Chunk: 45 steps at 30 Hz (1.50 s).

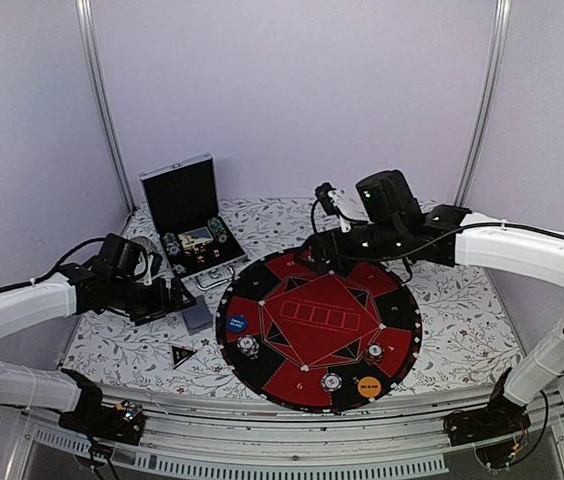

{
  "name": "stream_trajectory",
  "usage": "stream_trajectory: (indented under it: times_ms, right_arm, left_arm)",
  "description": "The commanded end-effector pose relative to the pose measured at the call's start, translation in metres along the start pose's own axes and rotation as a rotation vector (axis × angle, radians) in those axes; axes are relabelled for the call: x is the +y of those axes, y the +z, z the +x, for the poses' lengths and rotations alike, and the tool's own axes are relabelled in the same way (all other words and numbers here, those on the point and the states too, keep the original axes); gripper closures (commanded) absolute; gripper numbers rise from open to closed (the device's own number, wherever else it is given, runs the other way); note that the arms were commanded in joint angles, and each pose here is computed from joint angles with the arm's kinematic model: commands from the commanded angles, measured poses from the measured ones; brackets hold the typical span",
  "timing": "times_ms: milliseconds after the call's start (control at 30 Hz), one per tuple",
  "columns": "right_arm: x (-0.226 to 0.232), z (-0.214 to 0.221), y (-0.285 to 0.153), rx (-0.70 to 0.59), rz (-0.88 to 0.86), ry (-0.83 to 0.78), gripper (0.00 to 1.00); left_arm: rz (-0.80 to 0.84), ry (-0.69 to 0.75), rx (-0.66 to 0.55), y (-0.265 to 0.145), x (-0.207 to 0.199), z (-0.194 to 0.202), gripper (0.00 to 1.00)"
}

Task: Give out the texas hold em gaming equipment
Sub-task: Pick up the face-down deck piles from the center of the board.

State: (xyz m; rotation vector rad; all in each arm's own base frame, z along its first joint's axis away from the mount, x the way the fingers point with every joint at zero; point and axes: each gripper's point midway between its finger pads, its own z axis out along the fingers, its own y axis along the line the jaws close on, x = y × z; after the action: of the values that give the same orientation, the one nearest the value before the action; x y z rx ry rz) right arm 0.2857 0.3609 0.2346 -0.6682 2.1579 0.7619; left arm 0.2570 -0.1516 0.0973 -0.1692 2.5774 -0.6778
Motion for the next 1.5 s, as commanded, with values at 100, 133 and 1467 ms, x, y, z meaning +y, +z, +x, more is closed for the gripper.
stream_trajectory:
  times_ms: [100, 133, 1467]
  right_arm:
    - [0.064, -0.006, 0.078, 0.083, -0.367, 0.079, 0.18]
    - [0.068, -0.007, 0.089, 0.093, -0.389, 0.099, 0.23]
    - [0.125, 0.109, 0.299, 0.399, -0.564, 0.445, 0.62]
  left_arm:
    - [0.034, -0.054, -0.003, 0.018, 0.02, -0.008, 0.03]
    - [0.042, -0.072, -0.007, 0.02, 0.024, -0.008, 0.05]
    - [0.288, -0.238, 0.112, 0.074, 0.039, 0.01, 0.32]
